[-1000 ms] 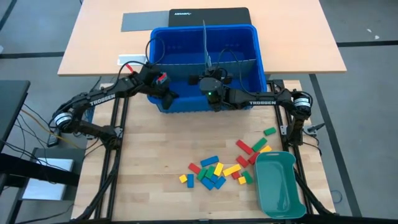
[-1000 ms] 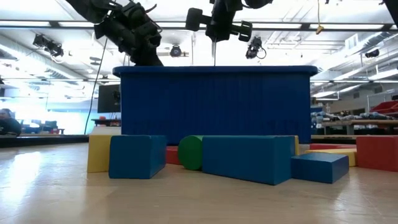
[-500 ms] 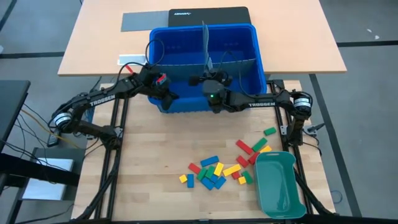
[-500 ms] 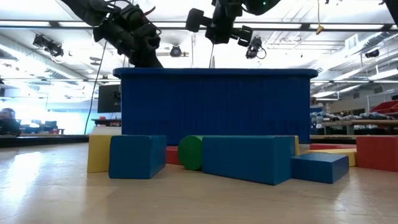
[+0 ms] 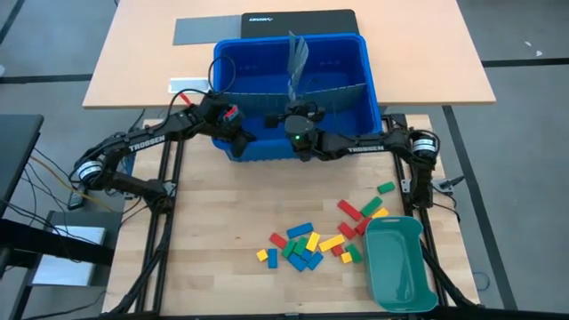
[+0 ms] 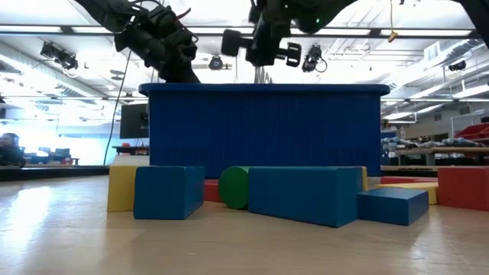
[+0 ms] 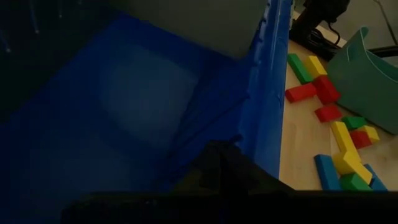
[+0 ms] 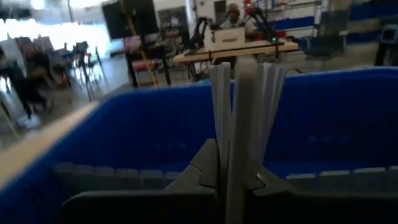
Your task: Sort Items/Unsort Items
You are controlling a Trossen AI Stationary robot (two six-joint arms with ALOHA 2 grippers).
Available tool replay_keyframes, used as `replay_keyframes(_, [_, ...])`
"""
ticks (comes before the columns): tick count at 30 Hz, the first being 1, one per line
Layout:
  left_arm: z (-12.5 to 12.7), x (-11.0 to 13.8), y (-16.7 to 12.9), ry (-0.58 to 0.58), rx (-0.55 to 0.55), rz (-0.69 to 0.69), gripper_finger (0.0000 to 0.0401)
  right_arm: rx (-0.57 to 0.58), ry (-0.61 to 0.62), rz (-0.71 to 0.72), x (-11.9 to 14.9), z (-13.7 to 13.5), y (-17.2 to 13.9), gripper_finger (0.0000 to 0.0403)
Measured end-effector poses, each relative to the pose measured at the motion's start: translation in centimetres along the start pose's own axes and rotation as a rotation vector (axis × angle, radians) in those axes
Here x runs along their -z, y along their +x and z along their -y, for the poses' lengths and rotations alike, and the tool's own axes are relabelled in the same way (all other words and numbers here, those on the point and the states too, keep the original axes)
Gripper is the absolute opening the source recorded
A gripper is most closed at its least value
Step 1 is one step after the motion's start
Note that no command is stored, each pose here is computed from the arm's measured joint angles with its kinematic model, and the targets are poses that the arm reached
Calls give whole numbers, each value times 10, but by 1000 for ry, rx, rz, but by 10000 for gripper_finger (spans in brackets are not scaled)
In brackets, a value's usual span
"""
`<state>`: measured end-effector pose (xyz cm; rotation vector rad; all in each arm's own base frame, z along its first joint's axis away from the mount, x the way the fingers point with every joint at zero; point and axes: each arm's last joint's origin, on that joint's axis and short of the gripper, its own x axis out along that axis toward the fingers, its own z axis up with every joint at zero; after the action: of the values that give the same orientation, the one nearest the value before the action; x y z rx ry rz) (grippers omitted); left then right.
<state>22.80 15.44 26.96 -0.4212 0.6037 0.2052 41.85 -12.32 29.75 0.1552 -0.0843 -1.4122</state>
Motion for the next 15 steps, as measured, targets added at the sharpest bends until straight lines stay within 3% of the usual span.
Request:
replay_keyframes(5, [0, 0, 0, 0, 0, -1, 0, -31, -97, 35, -6, -3, 0, 0])
replay_keyframes(15, [0, 0, 0, -6, -1, -1, 0, -97, -150, 14, -6, -5, -4, 12])
